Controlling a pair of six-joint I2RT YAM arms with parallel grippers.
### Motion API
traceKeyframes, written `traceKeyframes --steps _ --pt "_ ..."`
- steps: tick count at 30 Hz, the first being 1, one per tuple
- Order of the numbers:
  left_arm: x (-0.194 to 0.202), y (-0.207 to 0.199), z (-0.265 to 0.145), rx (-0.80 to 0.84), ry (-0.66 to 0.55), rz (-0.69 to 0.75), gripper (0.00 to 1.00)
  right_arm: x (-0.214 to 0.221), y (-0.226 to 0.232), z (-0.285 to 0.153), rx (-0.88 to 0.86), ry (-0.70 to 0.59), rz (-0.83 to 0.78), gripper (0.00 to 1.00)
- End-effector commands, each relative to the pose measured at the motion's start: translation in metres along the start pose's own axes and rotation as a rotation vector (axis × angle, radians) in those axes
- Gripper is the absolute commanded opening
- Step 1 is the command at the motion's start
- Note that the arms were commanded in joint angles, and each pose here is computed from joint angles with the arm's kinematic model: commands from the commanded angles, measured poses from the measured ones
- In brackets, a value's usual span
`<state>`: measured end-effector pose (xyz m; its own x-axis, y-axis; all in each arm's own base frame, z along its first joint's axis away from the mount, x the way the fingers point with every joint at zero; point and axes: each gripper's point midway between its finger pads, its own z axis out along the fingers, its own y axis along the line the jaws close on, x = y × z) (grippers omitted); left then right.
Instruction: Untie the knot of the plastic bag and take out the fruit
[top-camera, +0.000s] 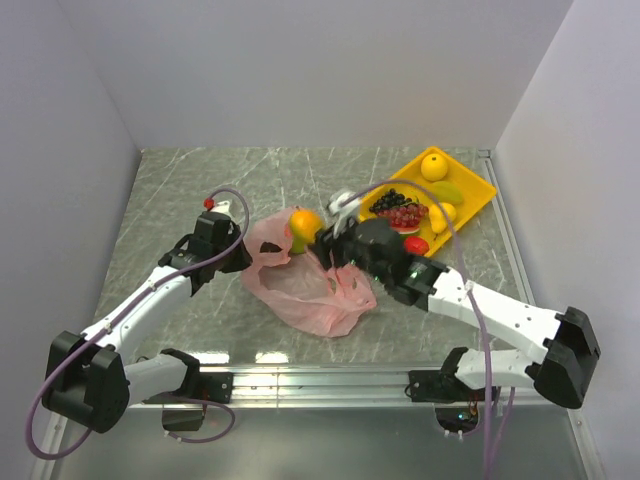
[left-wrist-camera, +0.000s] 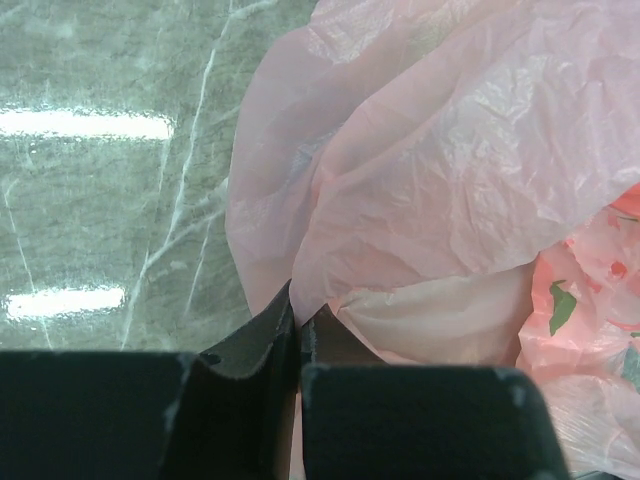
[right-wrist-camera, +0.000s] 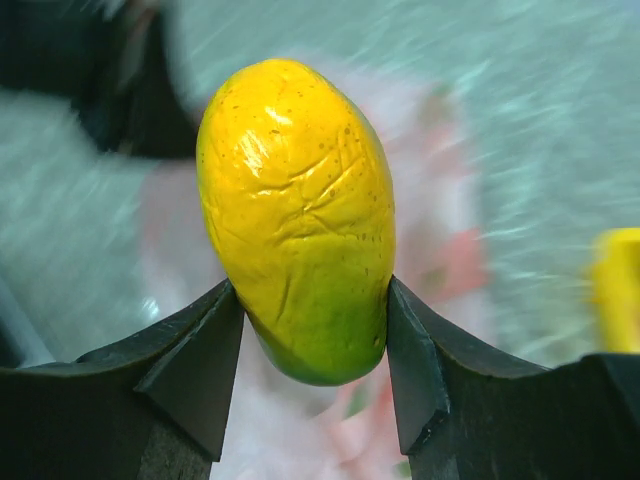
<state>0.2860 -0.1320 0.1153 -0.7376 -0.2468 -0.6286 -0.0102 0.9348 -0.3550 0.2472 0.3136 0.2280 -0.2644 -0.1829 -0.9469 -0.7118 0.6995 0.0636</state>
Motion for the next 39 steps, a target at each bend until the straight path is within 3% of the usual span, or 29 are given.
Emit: traceKeyframes --steps 1,2,6,9,14,19,22,25,26,29,32,39 --pt "-0.013 -0.006 -0.008 0.023 -0.051 -0.005 0.08 -0.048 -0.088 -0.016 0.323 -0.104 0.058 0.00" --pt "-0.013 -0.005 -0.007 0.022 -0.050 -0.005 0.08 -0.048 -0.131 -0.023 0.438 -0.102 0.101 0.00" --pt "-0.013 -0.010 -0.010 0.048 -0.049 0.000 0.09 -0.041 -0.230 -0.054 0.756 -0.091 0.231 0.00" --pt "-0.014 -0.011 -0.011 0.048 -0.047 0.004 0.09 -0.020 -0.291 -0.070 0.904 -0.057 0.335 0.00" --pt "-0.013 -0.011 -0.011 0.052 -0.050 0.005 0.09 0.018 -0.352 -0.062 0.992 0.029 0.474 0.00" --pt "-0.013 -0.010 -0.010 0.048 -0.045 0.006 0.09 0.025 -0.392 -0.035 1.013 0.025 0.612 0.01" --pt "-0.012 -0.009 -0.009 0.046 -0.042 0.007 0.08 0.029 -0.409 -0.014 1.030 0.032 0.652 0.13" --pt "-0.012 -0.008 -0.009 0.038 -0.041 0.008 0.08 0.041 -0.423 0.001 1.062 0.055 0.687 0.38" --pt "-0.013 -0.008 -0.009 0.038 -0.046 0.009 0.08 0.046 -0.428 0.007 1.069 0.066 0.694 0.53" --pt "-0.012 -0.008 -0.008 0.038 -0.041 0.010 0.08 0.058 -0.430 0.013 1.079 0.091 0.707 0.77" --pt "-0.013 -0.008 -0.008 0.038 -0.040 0.011 0.08 0.064 -0.424 0.009 1.069 0.100 0.709 0.86" --pt "-0.018 -0.010 -0.011 0.051 -0.062 0.017 0.06 0.036 -0.378 -0.004 0.935 0.056 0.634 0.89"
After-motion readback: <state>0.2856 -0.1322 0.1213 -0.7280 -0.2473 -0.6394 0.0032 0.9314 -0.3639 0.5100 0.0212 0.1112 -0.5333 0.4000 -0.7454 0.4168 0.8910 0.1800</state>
